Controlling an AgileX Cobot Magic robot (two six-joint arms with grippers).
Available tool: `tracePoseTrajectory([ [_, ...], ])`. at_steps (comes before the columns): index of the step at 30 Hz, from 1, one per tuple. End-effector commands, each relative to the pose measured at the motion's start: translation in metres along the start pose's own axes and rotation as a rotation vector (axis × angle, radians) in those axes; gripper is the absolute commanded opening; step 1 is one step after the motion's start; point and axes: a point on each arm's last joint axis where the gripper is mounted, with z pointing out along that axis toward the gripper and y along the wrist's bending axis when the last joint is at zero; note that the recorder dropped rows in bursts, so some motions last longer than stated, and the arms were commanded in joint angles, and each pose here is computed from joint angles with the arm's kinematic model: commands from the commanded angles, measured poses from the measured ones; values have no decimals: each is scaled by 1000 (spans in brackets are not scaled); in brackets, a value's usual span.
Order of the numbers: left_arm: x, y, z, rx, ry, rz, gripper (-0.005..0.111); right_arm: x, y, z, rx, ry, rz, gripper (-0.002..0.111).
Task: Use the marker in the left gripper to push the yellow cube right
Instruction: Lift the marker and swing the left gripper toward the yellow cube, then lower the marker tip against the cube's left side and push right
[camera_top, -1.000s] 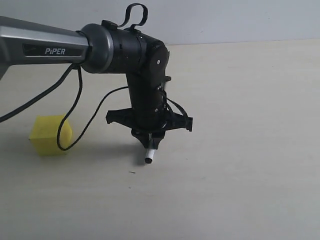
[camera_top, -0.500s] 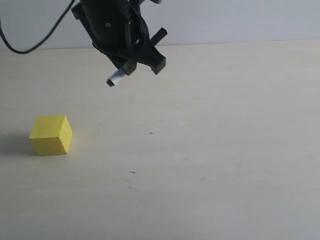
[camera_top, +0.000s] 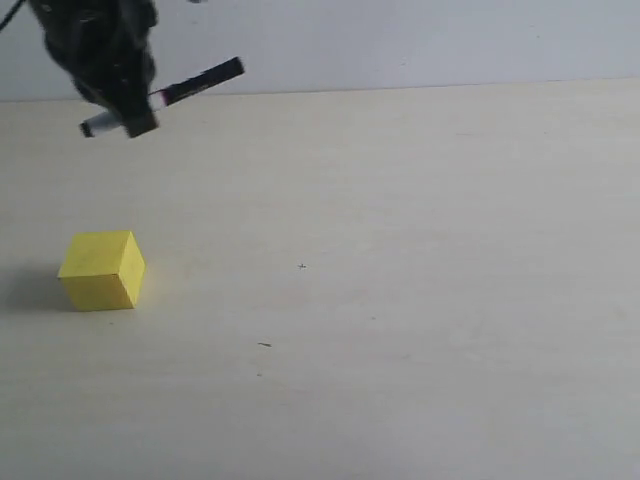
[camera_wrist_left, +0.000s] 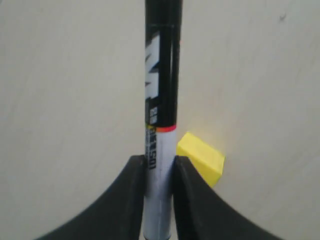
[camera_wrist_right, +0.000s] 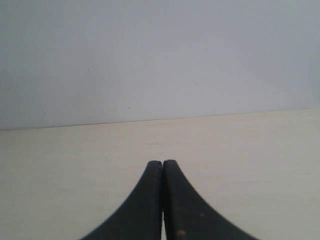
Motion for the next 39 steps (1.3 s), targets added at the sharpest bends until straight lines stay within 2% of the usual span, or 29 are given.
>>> tracePoseTrajectory([
  [1, 60, 16, -3, 27, 46, 48, 0, 1, 0, 0, 5, -9, -10, 0],
  [5, 110, 32, 11, 18, 141, 106, 0, 1, 0, 0, 5, -9, -10, 0],
  [7, 130, 39, 18, 31, 208, 89, 0, 1, 0, 0, 5, -9, -8, 0],
  [10, 142, 52, 28, 18, 211, 51, 0, 1, 0, 0, 5, -9, -8, 0],
  [12, 151, 57, 36, 49, 216, 44, 0, 1, 0, 0, 5, -9, -8, 0],
  [16, 176, 51, 55, 184, 191, 200, 0, 1, 0, 0, 5, -9, -10, 0],
  [18, 185, 50, 65, 175, 170, 253, 0, 1, 0, 0, 5, -9, -10, 0],
  [22, 198, 53, 86, 66, 133, 256, 0, 1, 0, 0, 5, -9, -10, 0],
  [25, 212, 56, 102, 47, 182, 297, 0, 1, 0, 0, 5, -9, -10, 0],
  [30, 221, 54, 127, 115, 212, 352, 0, 1, 0, 0, 5, -9, -10, 0],
  [34, 218, 53, 143, 135, 177, 320, 0, 1, 0, 0, 5, -9, -10, 0],
  [39, 216, 51, 155, 156, 141, 339, 0, 1, 0, 0, 5, -9, -8, 0],
])
